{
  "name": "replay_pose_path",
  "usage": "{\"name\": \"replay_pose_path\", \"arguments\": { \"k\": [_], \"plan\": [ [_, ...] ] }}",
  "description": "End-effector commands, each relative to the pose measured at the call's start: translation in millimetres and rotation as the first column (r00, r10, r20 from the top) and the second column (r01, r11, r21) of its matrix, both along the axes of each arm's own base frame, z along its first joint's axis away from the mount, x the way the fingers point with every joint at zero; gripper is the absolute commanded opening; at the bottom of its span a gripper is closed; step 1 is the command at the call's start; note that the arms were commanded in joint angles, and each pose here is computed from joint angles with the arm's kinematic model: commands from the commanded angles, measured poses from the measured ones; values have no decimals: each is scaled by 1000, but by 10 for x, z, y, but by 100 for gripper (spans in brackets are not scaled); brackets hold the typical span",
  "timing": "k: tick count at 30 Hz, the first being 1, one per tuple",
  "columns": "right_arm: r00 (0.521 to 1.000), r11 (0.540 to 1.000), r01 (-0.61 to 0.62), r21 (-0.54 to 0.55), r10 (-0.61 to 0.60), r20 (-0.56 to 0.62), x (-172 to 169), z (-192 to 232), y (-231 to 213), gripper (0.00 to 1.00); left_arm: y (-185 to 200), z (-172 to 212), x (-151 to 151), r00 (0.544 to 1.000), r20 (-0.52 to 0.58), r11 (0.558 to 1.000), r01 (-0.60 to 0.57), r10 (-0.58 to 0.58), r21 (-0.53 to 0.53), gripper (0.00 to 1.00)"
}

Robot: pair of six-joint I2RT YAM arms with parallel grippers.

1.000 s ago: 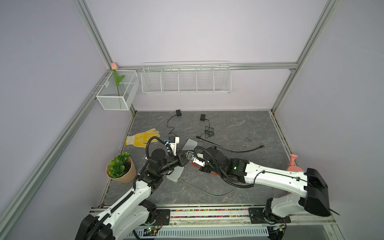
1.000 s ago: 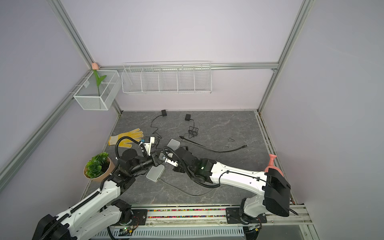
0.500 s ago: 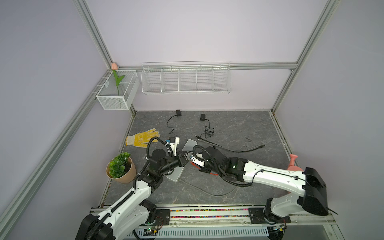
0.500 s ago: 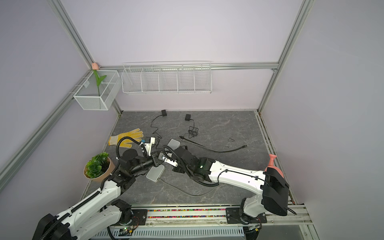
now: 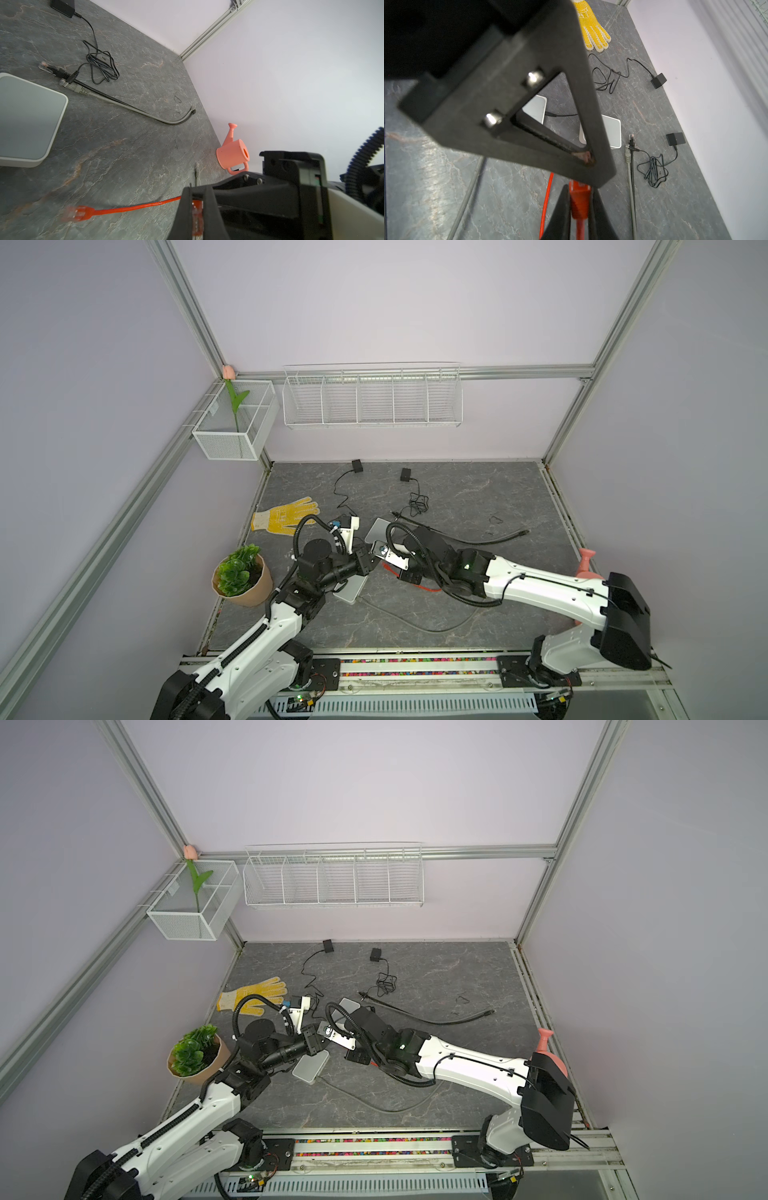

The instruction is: Insert the plug into the switch port

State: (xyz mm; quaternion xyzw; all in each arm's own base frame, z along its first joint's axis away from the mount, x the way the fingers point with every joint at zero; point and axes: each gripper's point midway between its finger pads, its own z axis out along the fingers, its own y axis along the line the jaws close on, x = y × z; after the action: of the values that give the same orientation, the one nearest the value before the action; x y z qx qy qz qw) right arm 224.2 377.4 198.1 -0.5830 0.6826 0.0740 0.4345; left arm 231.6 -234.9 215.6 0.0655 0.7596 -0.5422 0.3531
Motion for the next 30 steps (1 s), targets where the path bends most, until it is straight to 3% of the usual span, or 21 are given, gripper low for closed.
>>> {"name": "replay_pose_path", "arguments": {
  "k": [1, 7, 8, 9, 10, 11, 17, 30],
  "plan": [
    [999, 1000, 2, 16, -2, -37, -14, -38, 12, 8, 20, -85, -7, 1000, -22, 1000, -11, 12, 15, 0],
    [997, 999, 9, 36, -6, -81, -65, -165, 5, 7, 116, -182, 80, 995, -50, 996, -80, 83, 50, 0],
    [996, 999, 10, 33, -7, -90, -67, -202, 14, 7, 162, -246, 115, 991, -69, 991, -106, 112, 80, 20],
    [995, 1000, 11, 26, -9, -101, -70, -246, 23, 7, 213, -314, 141, 987, -84, 986, -128, 137, 107, 47],
    [994, 1000, 12, 21, -10, -113, -72, -295, 36, 7, 265, -358, 165, 982, -97, 981, -148, 160, 123, 61],
    [991, 1000, 10, 13, -8, -131, -82, -360, 62, 7, 348, -419, 198, 974, -114, 974, -179, 195, 138, 66],
    [971, 997, -24, -74, 5, -240, -167, -926, 242, 7, 870, -765, 298, 895, -174, 895, -359, 411, 265, 65],
    [939, 986, -105, -126, 56, -340, -289, -1460, 609, 7, 1196, -1217, 176, 821, -185, 799, -432, 541, 419, 65]
  ]
}}
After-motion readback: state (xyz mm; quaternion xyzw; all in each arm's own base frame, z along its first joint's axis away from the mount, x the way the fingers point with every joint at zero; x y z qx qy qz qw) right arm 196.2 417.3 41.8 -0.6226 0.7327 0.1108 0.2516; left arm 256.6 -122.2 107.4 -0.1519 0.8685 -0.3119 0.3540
